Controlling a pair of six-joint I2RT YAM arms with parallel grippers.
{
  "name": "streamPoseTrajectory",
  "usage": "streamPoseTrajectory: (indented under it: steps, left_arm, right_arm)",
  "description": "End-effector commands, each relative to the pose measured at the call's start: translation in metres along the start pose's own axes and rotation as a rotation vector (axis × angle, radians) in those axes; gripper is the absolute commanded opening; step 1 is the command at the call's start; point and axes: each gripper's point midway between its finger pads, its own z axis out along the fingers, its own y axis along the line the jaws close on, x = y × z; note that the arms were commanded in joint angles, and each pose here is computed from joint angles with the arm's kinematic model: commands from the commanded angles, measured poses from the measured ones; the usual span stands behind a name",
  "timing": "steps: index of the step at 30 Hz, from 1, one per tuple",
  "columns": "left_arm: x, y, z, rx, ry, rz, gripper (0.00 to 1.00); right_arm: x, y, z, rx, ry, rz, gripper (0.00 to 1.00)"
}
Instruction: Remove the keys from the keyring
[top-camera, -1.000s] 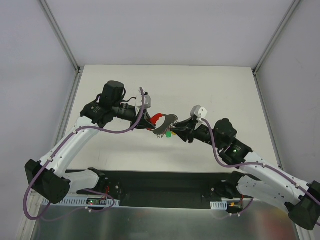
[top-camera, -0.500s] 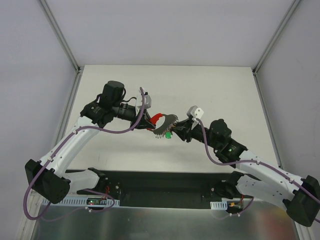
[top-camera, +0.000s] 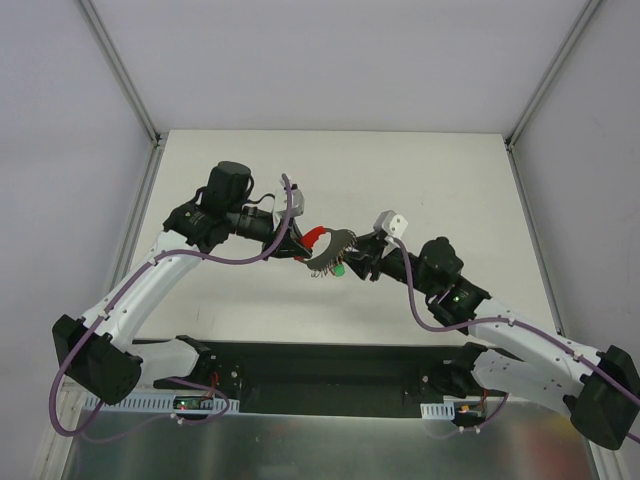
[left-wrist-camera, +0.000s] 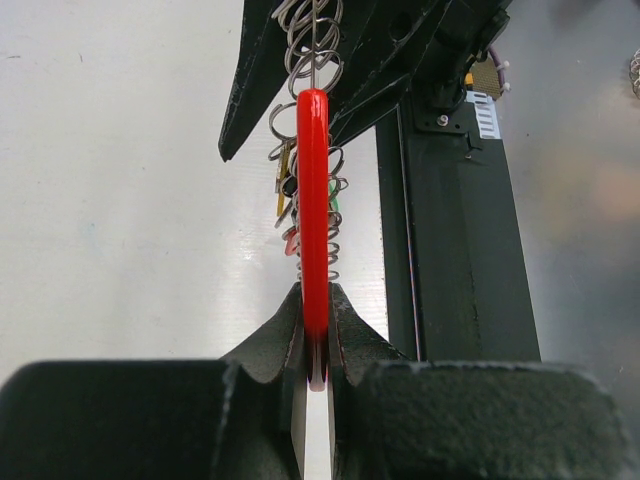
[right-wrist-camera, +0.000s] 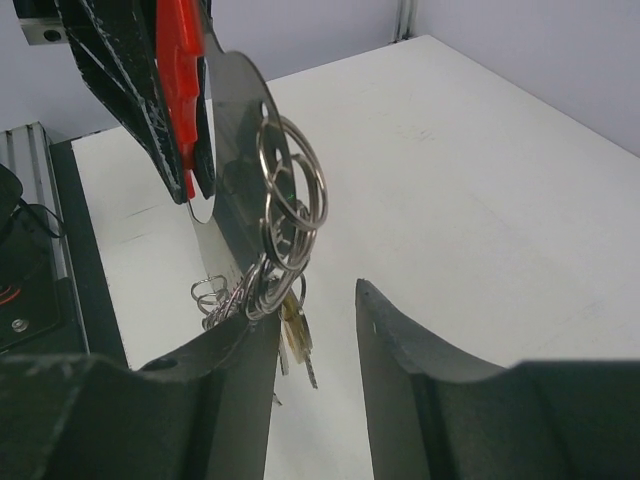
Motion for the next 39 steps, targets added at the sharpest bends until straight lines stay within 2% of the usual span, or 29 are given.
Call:
streamPoseTrajectory:
  steps: [1,12,15,16,22,31,37,39]
  left_arm:
    - [-0.02,-0.004,0.0,0.026,-0.044,0.061,0.0]
    - [-0.018,-0.001,0.001,0.014,-0.036,0.059,0.0]
    - [-0.016,-0.001,0.0,0.004,-0.032,0.066,0.0]
    - [-0.017,-0.001,-0.001,-0.006,-0.031,0.074,0.0]
    - [-0.009,0.009,-0.001,-0.054,-0.004,0.059,0.0]
    - [-0.014,0.028,0.012,-0.082,-0.009,-0.1,0.0]
    - [-0.016,0.042,0.011,-0.174,-0.013,-0.154,0.0]
    - [-0.017,0.046,0.012,-0.182,-0.014,-0.179,0.06]
  right_arm:
    - [-0.016,0.002,0.005,-0.023,-0.072,-0.043,0.39]
    - [-0.015,0.009,0.005,-0.057,-0.12,-0.027,0.45]
    - [-0.015,0.005,0.004,-0.034,-0.12,-0.024,0.28]
    - [-0.014,0.004,0.003,-0.021,-0.118,-0.021,0.17]
    - [-0.002,-0.016,-0.015,0.111,-0.072,-0.022,0.01]
    - [0.003,-0.008,-0.014,0.062,-0.021,-0.007,0.01]
    - [0.004,-0.004,-0.014,0.047,-0.021,-0.008,0.01]
    - [0.004,-0.006,-0.015,0.05,-0.02,-0.025,0.01]
